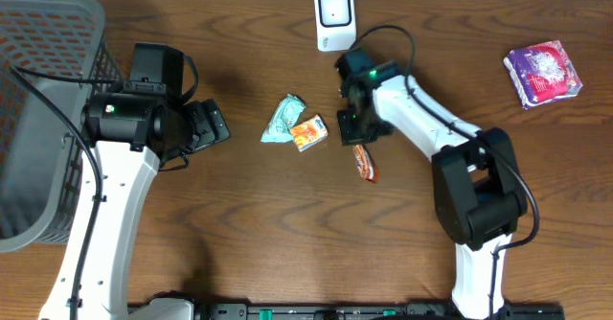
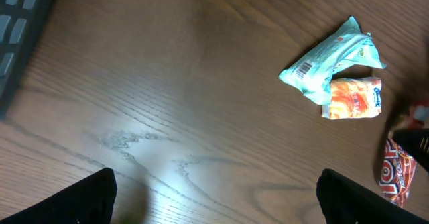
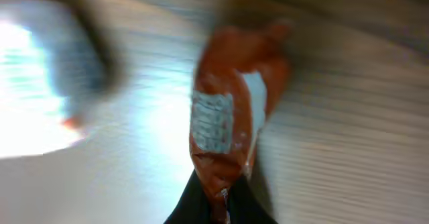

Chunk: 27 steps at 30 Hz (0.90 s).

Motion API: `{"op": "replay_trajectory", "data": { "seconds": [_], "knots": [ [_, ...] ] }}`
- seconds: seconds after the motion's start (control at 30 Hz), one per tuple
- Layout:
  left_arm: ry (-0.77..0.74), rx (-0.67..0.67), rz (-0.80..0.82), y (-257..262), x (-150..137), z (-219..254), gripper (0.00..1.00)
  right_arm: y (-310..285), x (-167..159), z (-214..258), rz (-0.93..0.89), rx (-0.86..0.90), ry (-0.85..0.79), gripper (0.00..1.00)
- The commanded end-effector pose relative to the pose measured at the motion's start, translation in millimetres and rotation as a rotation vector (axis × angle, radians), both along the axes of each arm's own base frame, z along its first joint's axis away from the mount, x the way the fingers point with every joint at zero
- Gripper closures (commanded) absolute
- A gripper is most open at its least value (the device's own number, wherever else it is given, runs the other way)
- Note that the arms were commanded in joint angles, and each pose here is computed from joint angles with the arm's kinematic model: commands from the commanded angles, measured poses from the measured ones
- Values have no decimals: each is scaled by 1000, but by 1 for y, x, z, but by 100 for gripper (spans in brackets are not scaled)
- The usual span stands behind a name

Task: Scan the item barcode
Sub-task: 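Carry the red snack bar right, then up toward the scanner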

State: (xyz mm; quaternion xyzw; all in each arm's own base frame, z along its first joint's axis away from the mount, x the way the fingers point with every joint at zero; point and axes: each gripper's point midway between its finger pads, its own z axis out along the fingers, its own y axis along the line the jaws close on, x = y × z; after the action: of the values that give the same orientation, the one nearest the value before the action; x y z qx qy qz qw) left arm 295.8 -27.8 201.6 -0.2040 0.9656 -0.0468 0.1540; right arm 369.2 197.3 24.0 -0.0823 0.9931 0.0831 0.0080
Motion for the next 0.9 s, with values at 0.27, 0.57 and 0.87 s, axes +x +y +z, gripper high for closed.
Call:
{"op": "replay_trajectory", "data": {
  "seconds": [0.27, 0.57, 0.87],
  "knots": [
    [-2, 13, 3, 4, -1, 1, 5, 1, 19, 30, -52, 481, 97, 99],
    [-2, 13, 3, 4, -1, 1, 5, -21, 10, 8, -165, 743, 137, 99],
    [-2, 13, 3, 4, -1, 1, 5, -101, 17, -16, -351, 515, 137, 76]
  ]
}}
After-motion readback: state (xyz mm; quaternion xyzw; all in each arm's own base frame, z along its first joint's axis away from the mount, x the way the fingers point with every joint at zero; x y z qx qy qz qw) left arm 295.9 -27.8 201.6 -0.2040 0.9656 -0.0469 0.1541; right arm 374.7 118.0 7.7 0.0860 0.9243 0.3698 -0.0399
